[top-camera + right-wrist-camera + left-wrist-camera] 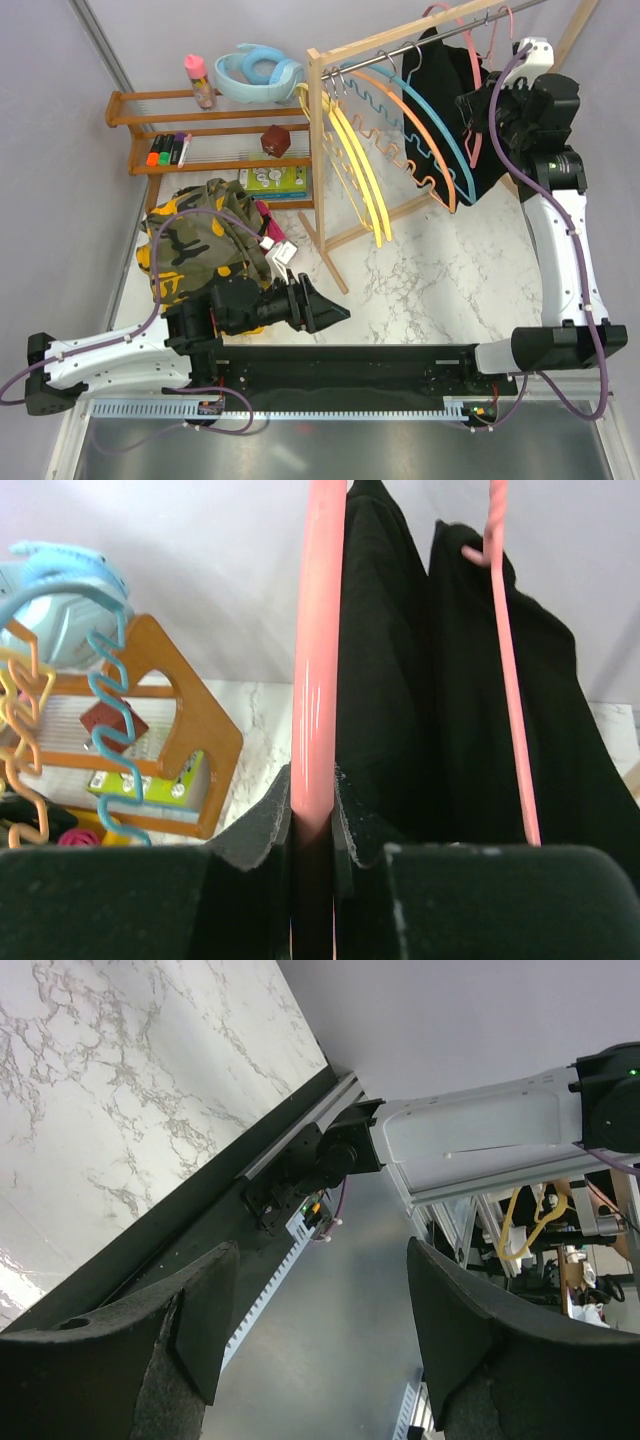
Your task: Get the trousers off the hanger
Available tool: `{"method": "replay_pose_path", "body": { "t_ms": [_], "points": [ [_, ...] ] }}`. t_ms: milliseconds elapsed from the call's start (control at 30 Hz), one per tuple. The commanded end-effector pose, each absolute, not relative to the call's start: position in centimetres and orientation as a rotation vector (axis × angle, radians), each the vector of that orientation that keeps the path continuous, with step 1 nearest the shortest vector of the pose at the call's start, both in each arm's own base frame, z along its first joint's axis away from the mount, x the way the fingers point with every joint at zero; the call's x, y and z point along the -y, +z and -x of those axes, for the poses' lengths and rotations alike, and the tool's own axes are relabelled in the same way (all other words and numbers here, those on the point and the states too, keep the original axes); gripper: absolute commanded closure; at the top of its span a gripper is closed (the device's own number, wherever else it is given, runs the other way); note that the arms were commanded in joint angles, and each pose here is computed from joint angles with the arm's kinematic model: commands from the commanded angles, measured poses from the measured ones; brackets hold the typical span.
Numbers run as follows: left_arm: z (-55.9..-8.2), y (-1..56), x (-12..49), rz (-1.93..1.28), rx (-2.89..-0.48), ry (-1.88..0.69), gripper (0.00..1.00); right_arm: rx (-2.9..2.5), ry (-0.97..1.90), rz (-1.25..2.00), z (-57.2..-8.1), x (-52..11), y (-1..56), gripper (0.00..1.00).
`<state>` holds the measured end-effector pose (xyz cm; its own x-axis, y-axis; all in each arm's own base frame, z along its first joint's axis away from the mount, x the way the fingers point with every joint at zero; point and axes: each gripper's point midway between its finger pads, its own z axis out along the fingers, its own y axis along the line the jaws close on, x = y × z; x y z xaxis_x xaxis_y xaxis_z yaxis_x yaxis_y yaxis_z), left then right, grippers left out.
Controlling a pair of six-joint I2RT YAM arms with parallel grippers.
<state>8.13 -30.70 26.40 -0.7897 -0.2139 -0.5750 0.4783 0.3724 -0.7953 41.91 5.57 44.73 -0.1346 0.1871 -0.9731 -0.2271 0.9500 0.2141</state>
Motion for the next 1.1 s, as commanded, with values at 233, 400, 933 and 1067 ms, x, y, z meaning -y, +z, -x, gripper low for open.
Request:
{"method": "replay_pose_path", "body": {
  "t_ms": [233,400,933,1067],
  "points": [
    [-7.8,28.7,30.5,-0.235,-1.954,-1.515,0.26,-1.438,0.484,0.033,-42.2,-7.0,54.2,1.0],
    [-7.8,28.8,30.6,-0.235,-1.956,-1.522,0.26,-1.468,0.571,-0.002,-43.3,-7.9,53.9,1.0],
    [-7.3,28.1,31.2,-0.277,-1.978,-1.532,0.26,-1.702,0.536,-0.046,-43.8,-7.4,46.0,1.0],
    [-7.3,27.5,31.7,-0.29,-2.009,-1.519,0.27,-1.773,0.497,-0.058,-42.9,-6.9,44.0,1.0]
  ]
}}
